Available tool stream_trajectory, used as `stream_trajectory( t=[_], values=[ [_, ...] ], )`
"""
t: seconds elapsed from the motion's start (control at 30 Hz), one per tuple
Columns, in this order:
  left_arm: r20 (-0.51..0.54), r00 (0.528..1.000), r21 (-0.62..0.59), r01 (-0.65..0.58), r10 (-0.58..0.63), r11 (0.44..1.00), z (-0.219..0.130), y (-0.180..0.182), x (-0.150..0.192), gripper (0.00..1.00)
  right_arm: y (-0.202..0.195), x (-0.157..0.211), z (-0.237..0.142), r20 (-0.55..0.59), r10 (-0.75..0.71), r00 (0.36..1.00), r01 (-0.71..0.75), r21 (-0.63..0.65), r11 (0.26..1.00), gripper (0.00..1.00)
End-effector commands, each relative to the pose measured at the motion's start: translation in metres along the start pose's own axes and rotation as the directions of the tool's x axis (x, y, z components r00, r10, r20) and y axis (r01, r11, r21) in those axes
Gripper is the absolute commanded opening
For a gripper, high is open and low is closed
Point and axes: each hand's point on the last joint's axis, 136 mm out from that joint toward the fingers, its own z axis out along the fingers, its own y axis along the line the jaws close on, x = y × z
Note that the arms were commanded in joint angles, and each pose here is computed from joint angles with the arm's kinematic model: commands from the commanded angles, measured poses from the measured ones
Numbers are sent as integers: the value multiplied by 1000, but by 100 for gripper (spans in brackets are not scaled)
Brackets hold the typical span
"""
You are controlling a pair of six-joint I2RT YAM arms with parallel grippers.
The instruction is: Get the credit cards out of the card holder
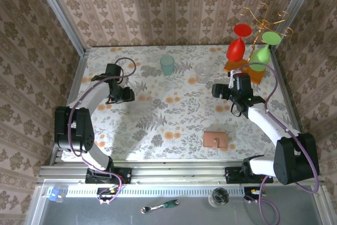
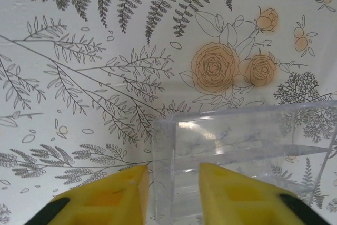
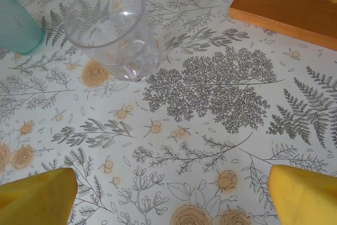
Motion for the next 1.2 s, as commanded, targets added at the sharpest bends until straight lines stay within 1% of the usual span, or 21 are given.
stream_trajectory(
  t=[0.0,0.3,0.6,0.9,1.17],
  values=[
    [-33,999,-19,-7,6,1000,-1,1,2,26,-1,-9,-4,14,7,1000,-7,22,1000,94],
    [-74,997,-13,-15,14,1000,10,-2,3,23,-3,-9,-5,17,12,1000,-13,29,999,94],
    [-89,996,-34,-32,29,999,16,-6,1,16,-3,-9,-8,27,11,1000,-12,29,1000,94],
    [-73,997,-59,-37,32,998,12,-11,-7,8,-3,-12,-12,35,0,999,-1,31,1000,94],
    [-50,999,-44,-22,20,999,14,-32,-24,2,-3,-17,-17,47,-25,999,23,34,999,94]
  ],
)
